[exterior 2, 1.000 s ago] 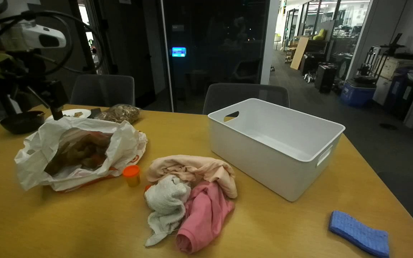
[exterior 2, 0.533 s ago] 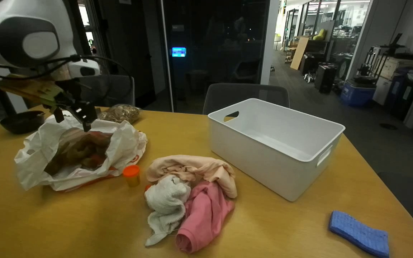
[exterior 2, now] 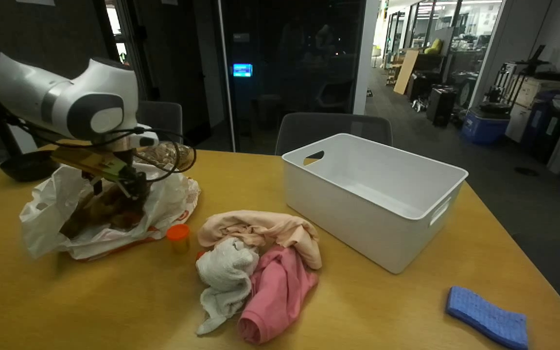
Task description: Remove the moose and toy vegetable from the plastic bag and put it on the table
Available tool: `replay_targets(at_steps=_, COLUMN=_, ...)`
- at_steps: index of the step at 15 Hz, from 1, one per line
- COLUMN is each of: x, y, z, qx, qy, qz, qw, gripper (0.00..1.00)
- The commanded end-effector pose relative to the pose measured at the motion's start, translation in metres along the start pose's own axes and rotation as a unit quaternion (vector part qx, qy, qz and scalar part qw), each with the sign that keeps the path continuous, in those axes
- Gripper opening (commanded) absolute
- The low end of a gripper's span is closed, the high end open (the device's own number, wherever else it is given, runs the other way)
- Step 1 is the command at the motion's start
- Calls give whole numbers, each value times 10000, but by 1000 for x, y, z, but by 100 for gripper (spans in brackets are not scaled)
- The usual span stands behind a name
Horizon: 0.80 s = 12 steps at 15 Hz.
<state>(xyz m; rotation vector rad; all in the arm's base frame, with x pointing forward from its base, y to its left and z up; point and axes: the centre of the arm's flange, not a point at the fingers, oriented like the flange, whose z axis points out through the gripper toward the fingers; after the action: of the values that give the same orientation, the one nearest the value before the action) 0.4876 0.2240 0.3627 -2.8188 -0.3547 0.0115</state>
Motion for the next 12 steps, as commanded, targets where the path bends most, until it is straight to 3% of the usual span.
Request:
replay_targets(at_steps=1, x=40, y=8, z=19, qx=-42, qy=-81, qz=-284, qw=9996, gripper=100)
replay_targets(at_steps=4, x=53, y=18, z=25, qx=-139, qy=-50, qz=-439, qw=9989, gripper=100)
replay_targets(at_steps=5, x=56, y=20, z=24, qx=-149, qy=-36, qz=-441, qw=9989, gripper=75)
replay_targets(at_steps=6, x=58, y=20, z=21, qx=-131, qy=21, qz=-409, qw=9991, gripper=74)
replay_targets(at_steps=12, x=62, y=30, z=6, qx=13, qy=194, qz=-243, qw=9995, gripper=28)
